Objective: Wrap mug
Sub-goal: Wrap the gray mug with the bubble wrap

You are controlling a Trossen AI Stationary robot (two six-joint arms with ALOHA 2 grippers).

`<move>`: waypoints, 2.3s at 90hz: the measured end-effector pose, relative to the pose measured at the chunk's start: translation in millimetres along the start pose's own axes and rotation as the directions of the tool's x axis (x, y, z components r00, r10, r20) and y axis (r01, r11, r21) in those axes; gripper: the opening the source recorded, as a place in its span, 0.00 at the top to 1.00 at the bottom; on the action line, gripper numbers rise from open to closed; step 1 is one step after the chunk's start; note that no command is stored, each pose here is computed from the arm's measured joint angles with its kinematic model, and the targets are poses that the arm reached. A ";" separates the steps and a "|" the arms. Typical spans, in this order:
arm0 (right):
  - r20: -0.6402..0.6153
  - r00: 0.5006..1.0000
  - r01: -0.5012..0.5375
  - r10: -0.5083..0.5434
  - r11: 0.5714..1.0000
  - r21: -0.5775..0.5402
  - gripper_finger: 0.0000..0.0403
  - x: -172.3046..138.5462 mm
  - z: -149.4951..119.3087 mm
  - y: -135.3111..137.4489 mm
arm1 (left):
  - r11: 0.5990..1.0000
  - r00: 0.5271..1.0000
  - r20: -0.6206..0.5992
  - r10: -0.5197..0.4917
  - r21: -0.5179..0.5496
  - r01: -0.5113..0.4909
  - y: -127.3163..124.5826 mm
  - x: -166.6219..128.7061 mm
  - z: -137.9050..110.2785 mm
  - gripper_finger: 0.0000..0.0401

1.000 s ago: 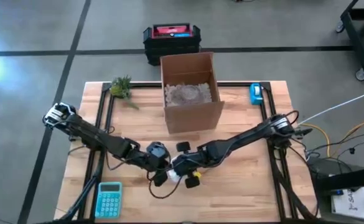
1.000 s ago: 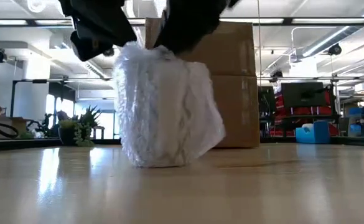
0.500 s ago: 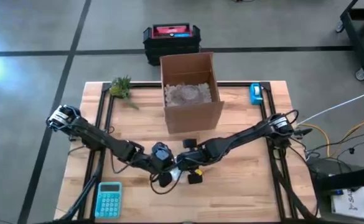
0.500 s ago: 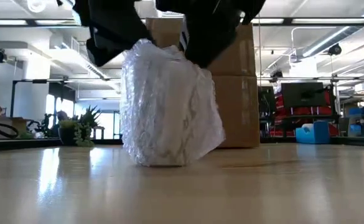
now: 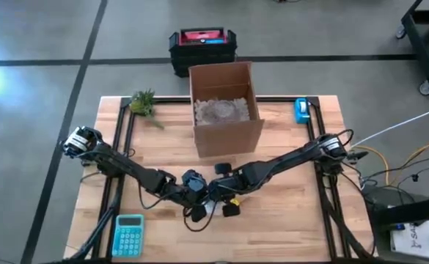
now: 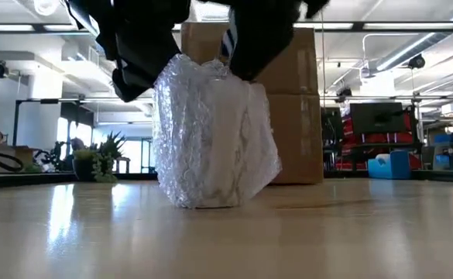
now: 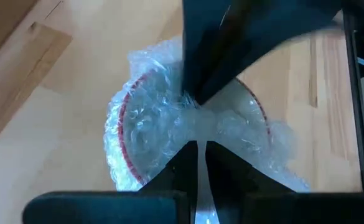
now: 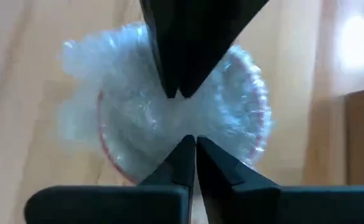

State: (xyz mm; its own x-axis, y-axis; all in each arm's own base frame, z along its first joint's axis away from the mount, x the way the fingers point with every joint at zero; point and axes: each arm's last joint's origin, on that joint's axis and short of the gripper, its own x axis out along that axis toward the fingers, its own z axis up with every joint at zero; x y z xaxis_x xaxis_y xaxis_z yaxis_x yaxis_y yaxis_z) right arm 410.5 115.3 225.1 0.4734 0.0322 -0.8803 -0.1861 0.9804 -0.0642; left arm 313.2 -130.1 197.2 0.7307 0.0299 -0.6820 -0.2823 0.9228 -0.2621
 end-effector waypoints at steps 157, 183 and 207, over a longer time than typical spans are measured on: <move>0.104 0.993 -0.041 0.050 0.995 -0.089 0.99 32.8 4.1 16.9 | 0.991 0.990 0.046 -0.134 0.030 0.133 -9.4 -62.1 12.1 0.94; -0.011 0.999 -0.032 0.031 0.996 -0.084 0.99 69.4 -9.3 13.5 | 0.991 0.990 0.046 -0.136 0.028 0.135 -9.7 -62.6 11.9 0.94; -0.024 0.999 -0.044 0.042 0.997 -0.056 0.99 73.6 -11.3 9.8 | 0.993 0.994 0.007 -0.112 0.026 0.112 -9.9 -51.1 4.7 0.94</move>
State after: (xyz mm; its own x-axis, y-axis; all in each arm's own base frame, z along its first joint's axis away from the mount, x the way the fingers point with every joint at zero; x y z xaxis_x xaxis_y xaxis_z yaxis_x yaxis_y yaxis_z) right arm 433.8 125.0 154.4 0.4439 0.0688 -0.8934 -0.2549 0.9656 -0.0522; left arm 281.6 -139.0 237.8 0.7621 -0.0710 -0.6435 -0.1824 0.9302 -0.3186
